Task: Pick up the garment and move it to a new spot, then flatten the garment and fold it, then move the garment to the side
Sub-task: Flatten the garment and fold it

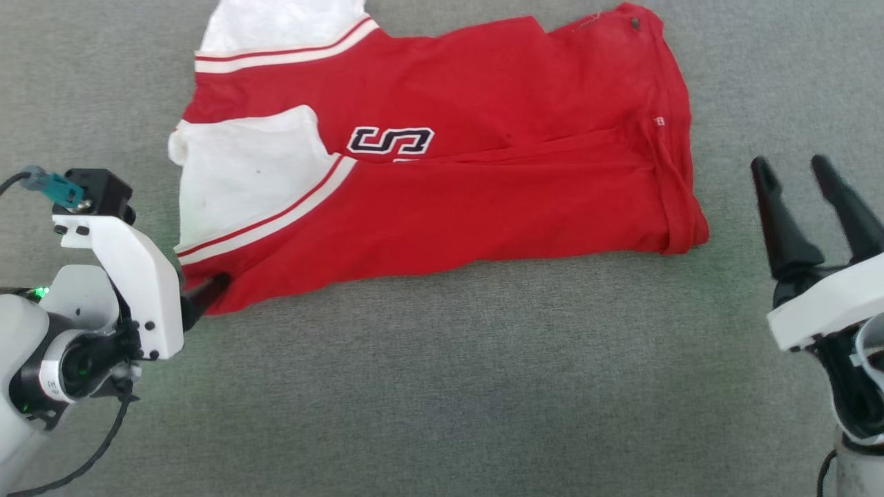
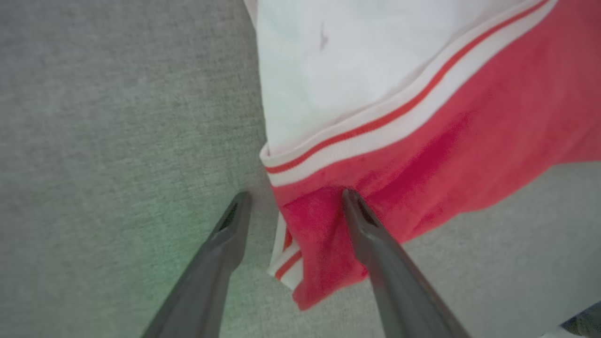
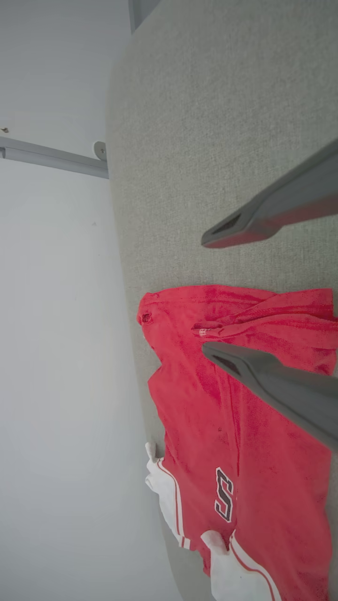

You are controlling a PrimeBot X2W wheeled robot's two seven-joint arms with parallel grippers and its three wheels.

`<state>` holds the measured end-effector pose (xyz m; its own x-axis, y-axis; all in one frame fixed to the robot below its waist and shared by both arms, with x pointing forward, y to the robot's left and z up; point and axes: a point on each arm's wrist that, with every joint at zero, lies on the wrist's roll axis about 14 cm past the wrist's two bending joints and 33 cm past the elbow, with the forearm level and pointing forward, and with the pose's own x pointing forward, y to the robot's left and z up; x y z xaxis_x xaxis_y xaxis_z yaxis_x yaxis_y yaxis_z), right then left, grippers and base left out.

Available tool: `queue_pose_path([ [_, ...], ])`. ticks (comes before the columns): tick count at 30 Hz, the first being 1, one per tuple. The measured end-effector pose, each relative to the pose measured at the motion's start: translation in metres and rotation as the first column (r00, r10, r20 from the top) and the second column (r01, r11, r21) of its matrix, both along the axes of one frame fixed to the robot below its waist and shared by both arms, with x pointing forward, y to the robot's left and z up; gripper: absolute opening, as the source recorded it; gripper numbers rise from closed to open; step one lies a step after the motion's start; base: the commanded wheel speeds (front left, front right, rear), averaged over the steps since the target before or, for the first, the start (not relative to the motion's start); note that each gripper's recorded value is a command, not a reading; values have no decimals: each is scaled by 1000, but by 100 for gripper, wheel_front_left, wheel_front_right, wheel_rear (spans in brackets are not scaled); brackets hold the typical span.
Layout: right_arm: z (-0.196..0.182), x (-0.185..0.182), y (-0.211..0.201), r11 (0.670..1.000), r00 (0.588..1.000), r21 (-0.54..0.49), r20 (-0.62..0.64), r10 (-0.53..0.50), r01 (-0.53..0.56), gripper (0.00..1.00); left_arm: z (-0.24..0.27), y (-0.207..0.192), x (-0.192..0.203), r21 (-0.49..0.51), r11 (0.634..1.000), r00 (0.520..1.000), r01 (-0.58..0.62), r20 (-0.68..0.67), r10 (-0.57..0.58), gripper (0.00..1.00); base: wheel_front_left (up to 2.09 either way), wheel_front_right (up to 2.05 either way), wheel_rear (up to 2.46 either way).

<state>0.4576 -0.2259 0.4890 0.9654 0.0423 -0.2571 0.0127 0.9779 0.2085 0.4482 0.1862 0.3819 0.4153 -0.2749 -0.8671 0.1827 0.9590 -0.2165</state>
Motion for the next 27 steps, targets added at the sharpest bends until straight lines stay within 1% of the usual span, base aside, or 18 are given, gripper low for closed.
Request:
queue_pose_path([
  [6, -29, -15, 6, 999, 991, 32, -133, 30, -26, 100, -24, -2, 3, -30, 999, 997, -36, -71, 34, 100, 0, 0, 0],
  [7, -33, -16, 8, 999, 987, 39, -156, 38, -32, 100, -26, -2, 3, -37, 999, 996, -34, -82, 31, 38, 0, 0, 0],
  [8, -37, -18, 10, 998, 982, 48, -180, 49, -41, 100, -27, -2, 3, -40, 999, 996, -33, -90, 30, 0, 0, 0, 0],
  [13, -60, -25, 20, 993, 944, 76, -312, 105, -86, 100, -31, -5, 5, -55, 998, 995, -24, -99, 19, 0, 0, 0, 0],
  [19, -74, -11, 24, 989, 902, 67, -405, 148, -133, 100, -31, -6, 5, -73, 997, 996, -25, -90, 18, 0, 0, 0, 0],
  [23, -93, -8, 29, 984, 846, 69, -502, 177, -165, 100, -30, -7, 5, -78, 997, 997, -18, -77, 12, 0, 0, 0, 0],
  [24, -99, -8, 31, 982, 824, 72, -535, 185, -174, 100, -30, -6, 5, -79, 997, 997, -21, -75, 15, 0, 0, 0, 0],
  [25, -99, -8, 31, 982, 824, 72, -535, 185, -174, 100, -30, -6, 5, -79, 997, 997, -21, -75, 15, 0, 0, 0, 0],
  [27, -108, -7, 33, 977, 789, 52, -582, 197, -205, 100, -30, -7, 4, -78, 997, 997, -19, -71, 13, 0, 0, 0, 0],
])
